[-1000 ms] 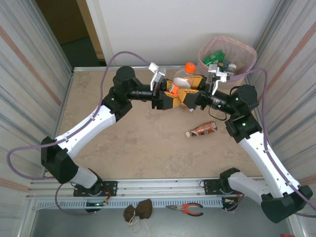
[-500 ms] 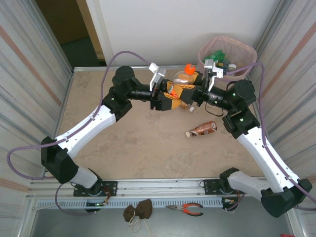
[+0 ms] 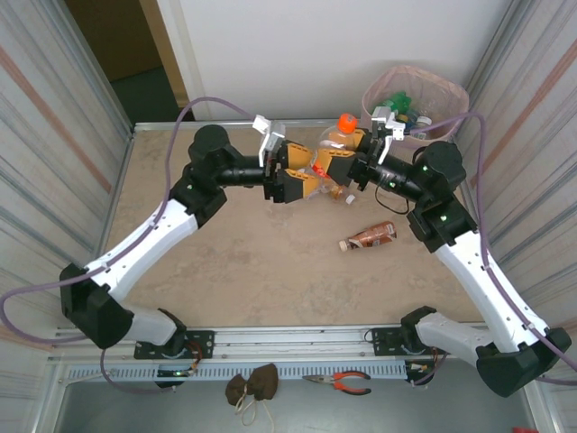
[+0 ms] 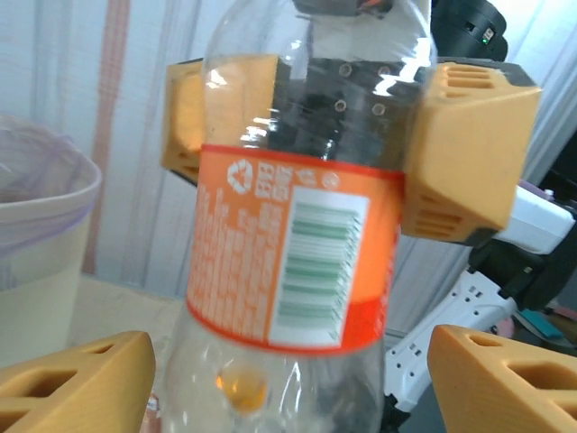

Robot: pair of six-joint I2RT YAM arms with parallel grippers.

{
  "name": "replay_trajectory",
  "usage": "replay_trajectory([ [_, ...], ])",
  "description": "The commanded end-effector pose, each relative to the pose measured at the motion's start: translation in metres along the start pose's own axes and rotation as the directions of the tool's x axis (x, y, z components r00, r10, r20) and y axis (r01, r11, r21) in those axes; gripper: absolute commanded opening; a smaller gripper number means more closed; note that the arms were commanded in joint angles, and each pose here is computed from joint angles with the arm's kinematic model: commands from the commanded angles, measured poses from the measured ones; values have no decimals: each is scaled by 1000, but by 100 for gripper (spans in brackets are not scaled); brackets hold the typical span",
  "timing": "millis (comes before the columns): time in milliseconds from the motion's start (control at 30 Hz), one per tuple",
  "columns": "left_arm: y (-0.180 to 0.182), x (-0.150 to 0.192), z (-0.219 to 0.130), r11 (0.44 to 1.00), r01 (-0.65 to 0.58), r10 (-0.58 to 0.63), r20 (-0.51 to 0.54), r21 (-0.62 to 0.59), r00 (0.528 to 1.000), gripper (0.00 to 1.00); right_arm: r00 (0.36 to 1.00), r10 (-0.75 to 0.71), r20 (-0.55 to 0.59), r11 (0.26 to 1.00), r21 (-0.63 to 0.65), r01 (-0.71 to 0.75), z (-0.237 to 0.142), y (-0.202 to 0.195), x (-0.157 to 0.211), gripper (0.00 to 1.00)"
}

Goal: Put the plastic bottles in the bin

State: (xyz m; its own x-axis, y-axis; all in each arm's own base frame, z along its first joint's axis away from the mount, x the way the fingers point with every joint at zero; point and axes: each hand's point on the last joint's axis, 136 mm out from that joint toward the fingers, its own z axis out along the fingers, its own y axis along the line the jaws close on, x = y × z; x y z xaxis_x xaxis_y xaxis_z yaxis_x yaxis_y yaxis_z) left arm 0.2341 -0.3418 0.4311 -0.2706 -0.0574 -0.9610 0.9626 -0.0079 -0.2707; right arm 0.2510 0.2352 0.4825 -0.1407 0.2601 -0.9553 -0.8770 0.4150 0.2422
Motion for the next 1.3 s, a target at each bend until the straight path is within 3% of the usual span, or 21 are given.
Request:
replay_trajectory([
  [0,0,-4,-13,996,-49,51,22,-72,998,81,999,-51,12,992,113,49,-6,-18,-15,47],
  [267,11,7,-22,990,-34,35,4,-140,999,81,999,36,20,889,457,-41,-42,-111,-29,39],
  [533,13,15,-23,989,-21,22,9,-146,1000,80,982,128,139,629,754,-189,-114,-210,-52,25],
  [700,12,16,-25,988,-34,36,6,-153,999,80,969,144,200,501,830,-246,-149,-259,-64,21],
  [833,13,19,-27,987,-39,39,-1,-158,999,79,969,169,181,426,873,-238,-163,-296,-65,21],
  [1133,9,20,-32,984,-53,53,-4,-171,999,79,950,267,164,204,954,-222,-181,-362,-38,25],
  [1267,9,23,-33,983,-55,54,-13,-175,998,79,937,326,125,146,973,-181,-176,-381,-16,26],
])
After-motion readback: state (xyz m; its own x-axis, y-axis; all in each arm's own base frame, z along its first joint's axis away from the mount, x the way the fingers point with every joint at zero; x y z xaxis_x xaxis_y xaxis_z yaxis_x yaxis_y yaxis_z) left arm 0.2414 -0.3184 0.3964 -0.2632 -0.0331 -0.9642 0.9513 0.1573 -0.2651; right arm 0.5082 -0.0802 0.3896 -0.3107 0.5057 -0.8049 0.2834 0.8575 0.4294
